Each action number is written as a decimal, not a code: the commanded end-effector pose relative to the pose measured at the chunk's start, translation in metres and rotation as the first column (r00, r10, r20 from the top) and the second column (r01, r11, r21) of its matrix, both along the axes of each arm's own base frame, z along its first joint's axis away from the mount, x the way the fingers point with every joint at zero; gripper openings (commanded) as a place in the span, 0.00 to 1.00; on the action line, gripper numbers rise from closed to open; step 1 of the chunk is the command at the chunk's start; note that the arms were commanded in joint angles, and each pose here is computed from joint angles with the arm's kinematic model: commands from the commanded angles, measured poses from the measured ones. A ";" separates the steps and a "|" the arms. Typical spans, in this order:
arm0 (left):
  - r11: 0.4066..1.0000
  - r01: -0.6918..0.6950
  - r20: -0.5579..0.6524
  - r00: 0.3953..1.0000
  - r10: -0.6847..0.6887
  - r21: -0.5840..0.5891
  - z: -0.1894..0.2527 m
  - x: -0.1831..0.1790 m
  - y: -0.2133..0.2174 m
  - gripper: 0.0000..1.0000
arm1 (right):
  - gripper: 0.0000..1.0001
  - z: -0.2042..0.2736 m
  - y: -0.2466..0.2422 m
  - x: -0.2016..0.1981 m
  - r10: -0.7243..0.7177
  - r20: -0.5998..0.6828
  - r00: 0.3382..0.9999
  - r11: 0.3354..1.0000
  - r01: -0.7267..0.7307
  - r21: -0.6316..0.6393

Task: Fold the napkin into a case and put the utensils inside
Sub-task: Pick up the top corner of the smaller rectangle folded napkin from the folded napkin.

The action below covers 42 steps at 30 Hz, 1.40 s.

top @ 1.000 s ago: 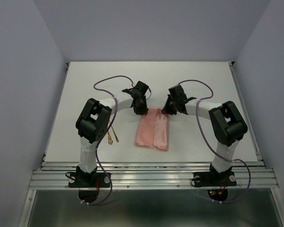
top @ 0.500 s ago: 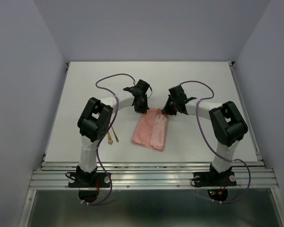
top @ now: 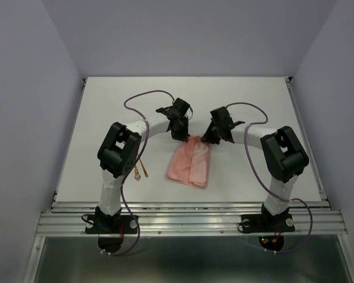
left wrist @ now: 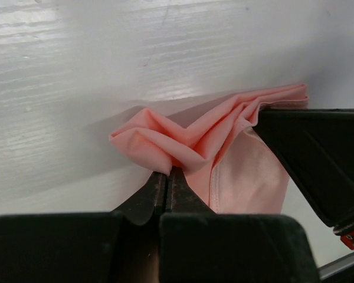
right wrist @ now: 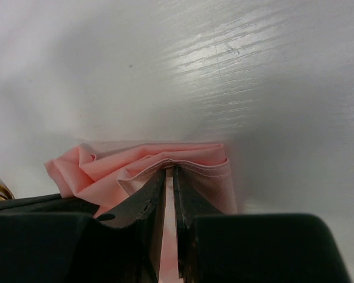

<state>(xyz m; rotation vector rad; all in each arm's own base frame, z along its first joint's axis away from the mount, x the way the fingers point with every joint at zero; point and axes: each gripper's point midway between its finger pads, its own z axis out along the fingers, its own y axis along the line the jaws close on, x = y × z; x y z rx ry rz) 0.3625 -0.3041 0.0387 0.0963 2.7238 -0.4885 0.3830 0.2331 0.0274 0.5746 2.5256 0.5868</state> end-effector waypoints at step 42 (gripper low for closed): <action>0.953 0.144 0.091 0.988 -0.123 -0.267 0.105 -0.015 -0.071 0.00 | 0.16 -0.048 -0.021 -0.043 -0.070 -0.196 0.978 0.995 0.056 -0.079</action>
